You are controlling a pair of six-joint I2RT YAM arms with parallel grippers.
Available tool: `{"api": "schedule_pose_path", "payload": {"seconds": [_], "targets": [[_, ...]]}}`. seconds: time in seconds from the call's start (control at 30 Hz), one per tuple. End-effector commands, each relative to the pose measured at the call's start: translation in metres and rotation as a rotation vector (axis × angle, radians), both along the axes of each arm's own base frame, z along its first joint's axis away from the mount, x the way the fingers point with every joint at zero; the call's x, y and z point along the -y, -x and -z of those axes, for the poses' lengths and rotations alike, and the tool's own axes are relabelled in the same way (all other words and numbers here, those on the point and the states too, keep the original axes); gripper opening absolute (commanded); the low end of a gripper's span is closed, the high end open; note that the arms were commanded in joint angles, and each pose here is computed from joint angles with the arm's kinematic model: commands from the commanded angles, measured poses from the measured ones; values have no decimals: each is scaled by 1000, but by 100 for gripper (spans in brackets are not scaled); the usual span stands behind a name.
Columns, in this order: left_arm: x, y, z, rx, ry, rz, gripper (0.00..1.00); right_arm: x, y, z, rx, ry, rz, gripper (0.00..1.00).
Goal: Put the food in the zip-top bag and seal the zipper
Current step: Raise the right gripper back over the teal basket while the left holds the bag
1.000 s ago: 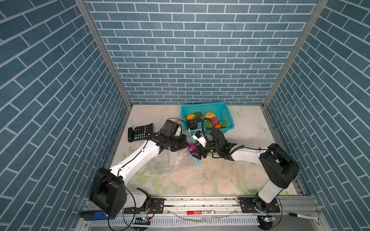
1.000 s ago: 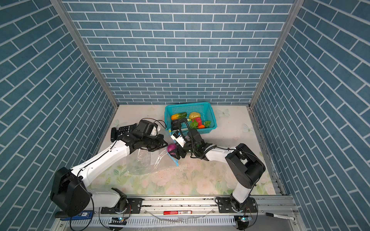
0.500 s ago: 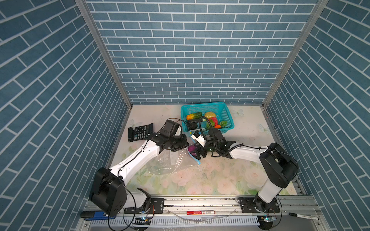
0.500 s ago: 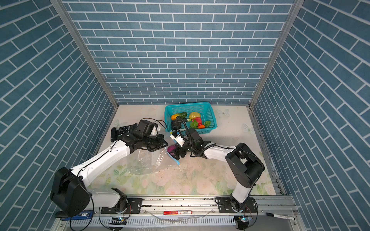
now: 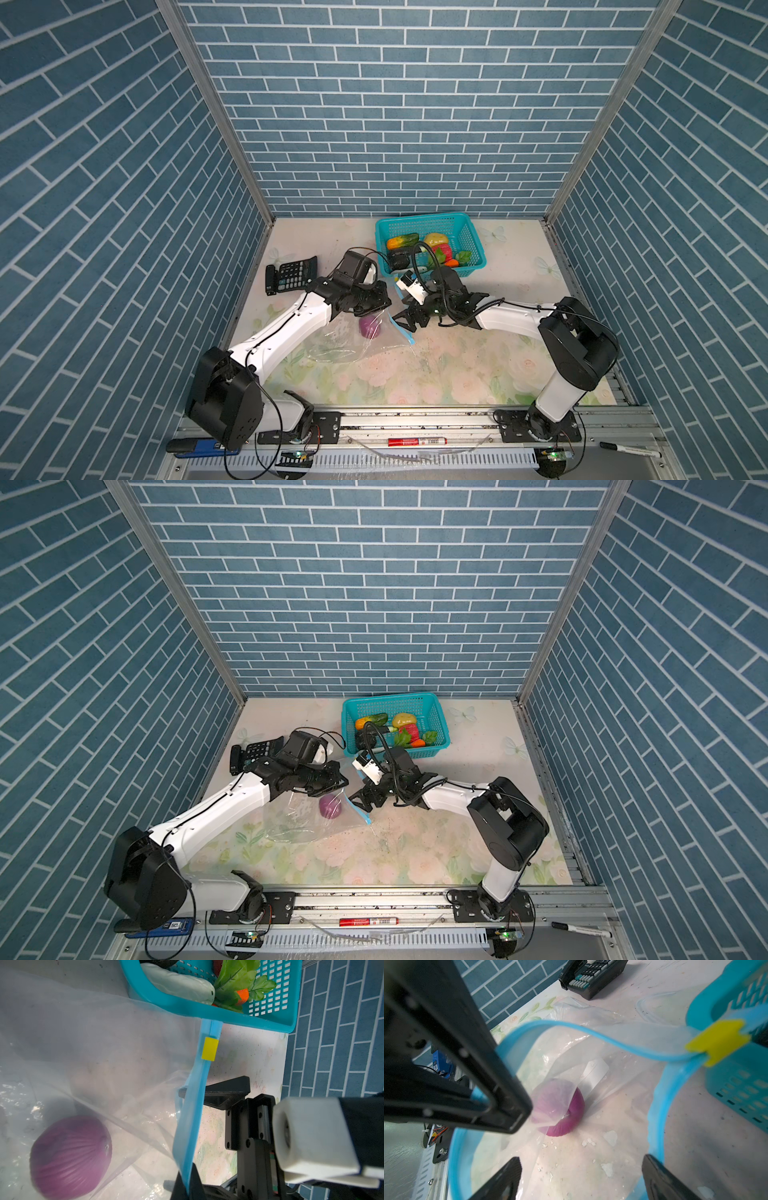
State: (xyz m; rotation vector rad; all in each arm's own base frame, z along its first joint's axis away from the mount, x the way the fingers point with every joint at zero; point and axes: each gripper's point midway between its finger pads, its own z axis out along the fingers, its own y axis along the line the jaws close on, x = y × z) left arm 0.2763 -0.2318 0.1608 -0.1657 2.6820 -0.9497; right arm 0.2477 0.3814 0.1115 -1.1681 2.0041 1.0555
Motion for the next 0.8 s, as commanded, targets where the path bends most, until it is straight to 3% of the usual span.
{"api": "schedule_pose_path", "payload": {"seconds": [0.0,0.33,0.43,0.6,0.77], "targets": [[0,3,4,0,-9,5,0,0,-1,-26,74,-17,-5,90],[-6,0,1,11,-13,-7,0,37,-5,-60,101,124,110,90],[-7,-2,-3,16,0,-12,0,50,-31,-79,107,117,238,85],[1,-5,-11,8,88,-16,0,74,-73,-94,-13,138,440,80],[3,-9,-19,9,122,-18,0,86,-99,-96,-78,236,527,79]]}}
